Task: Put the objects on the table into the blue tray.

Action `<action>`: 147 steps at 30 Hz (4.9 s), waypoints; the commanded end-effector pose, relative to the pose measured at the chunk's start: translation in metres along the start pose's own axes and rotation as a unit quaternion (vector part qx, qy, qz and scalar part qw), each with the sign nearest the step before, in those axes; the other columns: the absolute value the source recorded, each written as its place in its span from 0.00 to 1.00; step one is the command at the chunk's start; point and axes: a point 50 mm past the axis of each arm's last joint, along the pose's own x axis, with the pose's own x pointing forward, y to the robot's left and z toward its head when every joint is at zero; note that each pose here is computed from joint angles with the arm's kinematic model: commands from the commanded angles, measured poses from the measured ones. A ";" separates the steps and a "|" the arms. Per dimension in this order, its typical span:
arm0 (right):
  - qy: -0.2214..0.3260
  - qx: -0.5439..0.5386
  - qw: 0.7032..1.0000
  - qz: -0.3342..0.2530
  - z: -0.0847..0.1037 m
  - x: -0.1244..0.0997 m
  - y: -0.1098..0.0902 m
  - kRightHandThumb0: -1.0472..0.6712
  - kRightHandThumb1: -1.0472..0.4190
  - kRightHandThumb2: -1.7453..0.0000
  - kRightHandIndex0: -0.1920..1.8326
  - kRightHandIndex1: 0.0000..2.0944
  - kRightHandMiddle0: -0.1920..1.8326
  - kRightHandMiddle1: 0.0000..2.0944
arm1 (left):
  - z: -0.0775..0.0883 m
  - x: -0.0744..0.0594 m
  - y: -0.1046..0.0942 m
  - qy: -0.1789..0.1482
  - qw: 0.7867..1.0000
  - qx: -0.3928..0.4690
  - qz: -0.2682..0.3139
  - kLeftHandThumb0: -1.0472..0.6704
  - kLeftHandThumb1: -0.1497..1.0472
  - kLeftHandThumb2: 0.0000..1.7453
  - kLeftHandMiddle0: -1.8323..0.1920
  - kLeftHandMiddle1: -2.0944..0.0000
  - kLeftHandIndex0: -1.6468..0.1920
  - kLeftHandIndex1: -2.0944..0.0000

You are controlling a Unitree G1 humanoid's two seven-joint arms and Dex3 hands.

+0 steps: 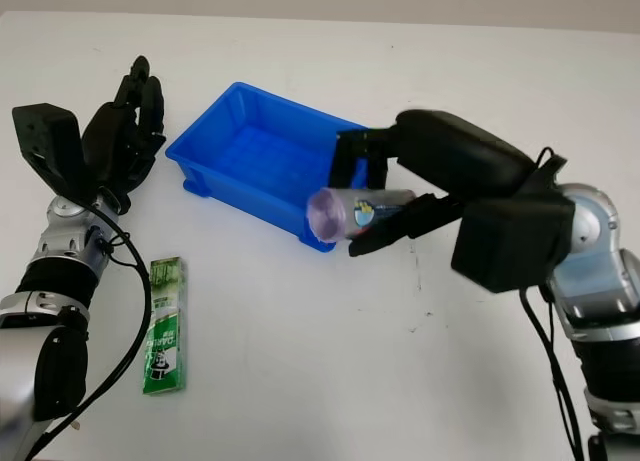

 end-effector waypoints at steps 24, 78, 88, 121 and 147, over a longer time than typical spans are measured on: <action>-0.023 -0.134 0.985 -0.105 -0.052 0.099 0.049 0.31 0.01 0.97 0.38 0.93 0.29 0.93 | -0.007 -0.004 -0.004 -0.002 1.000 -0.014 0.012 0.20 1.00 0.37 1.00 1.00 1.00 1.00; 0.173 0.217 0.905 -0.323 -0.120 -0.024 0.046 0.25 0.00 0.56 0.00 0.00 0.00 0.00 | 0.026 -0.017 0.000 -0.091 0.984 0.111 -0.103 0.16 1.00 0.35 1.00 1.00 1.00 1.00; 0.169 0.241 0.901 -0.318 -0.118 -0.018 0.051 0.27 0.00 0.54 0.00 0.00 0.00 0.00 | 0.086 -0.061 -0.012 -0.166 0.910 0.215 -0.313 0.14 1.00 0.20 0.98 0.98 0.97 0.98; 0.166 0.269 0.895 -0.313 -0.121 -0.013 0.050 0.26 0.00 0.53 0.00 0.00 0.00 0.00 | 0.129 -0.151 -0.054 -0.143 0.595 0.601 -0.514 0.52 0.89 0.05 0.77 0.97 0.71 0.96; 0.170 0.280 0.894 -0.307 -0.122 -0.013 0.047 0.25 0.00 0.53 0.00 0.00 0.00 0.00 | 0.100 -0.149 -0.058 -0.191 0.494 0.706 -0.470 0.52 0.93 0.03 0.71 0.98 0.67 0.98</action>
